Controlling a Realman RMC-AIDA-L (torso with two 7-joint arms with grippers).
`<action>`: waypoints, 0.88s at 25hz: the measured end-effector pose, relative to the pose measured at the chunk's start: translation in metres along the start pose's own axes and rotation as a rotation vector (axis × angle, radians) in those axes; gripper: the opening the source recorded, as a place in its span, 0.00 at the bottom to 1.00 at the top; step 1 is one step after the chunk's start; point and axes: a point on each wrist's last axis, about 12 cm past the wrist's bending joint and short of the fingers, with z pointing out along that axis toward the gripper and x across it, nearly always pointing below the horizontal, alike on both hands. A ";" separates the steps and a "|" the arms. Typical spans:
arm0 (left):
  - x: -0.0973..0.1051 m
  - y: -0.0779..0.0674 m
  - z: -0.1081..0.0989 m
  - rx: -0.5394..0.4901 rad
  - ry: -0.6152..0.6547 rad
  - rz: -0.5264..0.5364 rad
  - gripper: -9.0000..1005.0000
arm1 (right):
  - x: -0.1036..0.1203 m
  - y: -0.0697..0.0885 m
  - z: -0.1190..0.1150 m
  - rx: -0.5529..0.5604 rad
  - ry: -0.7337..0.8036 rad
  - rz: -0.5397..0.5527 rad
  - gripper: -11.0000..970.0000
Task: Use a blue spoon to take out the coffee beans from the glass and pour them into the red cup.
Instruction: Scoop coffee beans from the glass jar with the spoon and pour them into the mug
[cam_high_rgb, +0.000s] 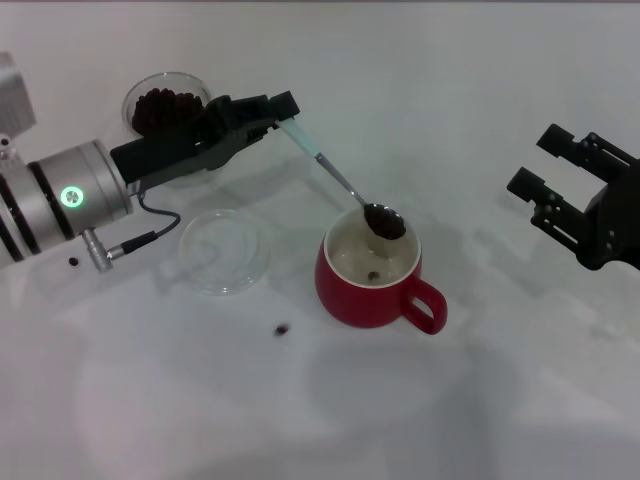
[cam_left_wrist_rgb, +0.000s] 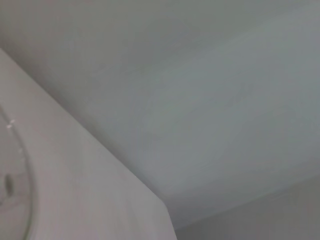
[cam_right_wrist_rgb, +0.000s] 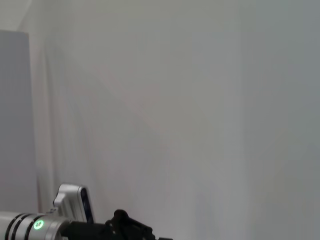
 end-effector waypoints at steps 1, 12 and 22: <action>-0.002 -0.001 0.002 0.002 0.005 0.015 0.13 | 0.000 0.000 -0.001 0.003 0.001 0.000 0.63; -0.021 -0.015 0.016 0.011 0.097 0.204 0.13 | -0.001 -0.003 -0.006 0.032 0.004 -0.008 0.63; -0.038 -0.018 0.009 -0.009 0.100 0.302 0.13 | -0.001 -0.007 -0.004 0.048 0.015 -0.009 0.63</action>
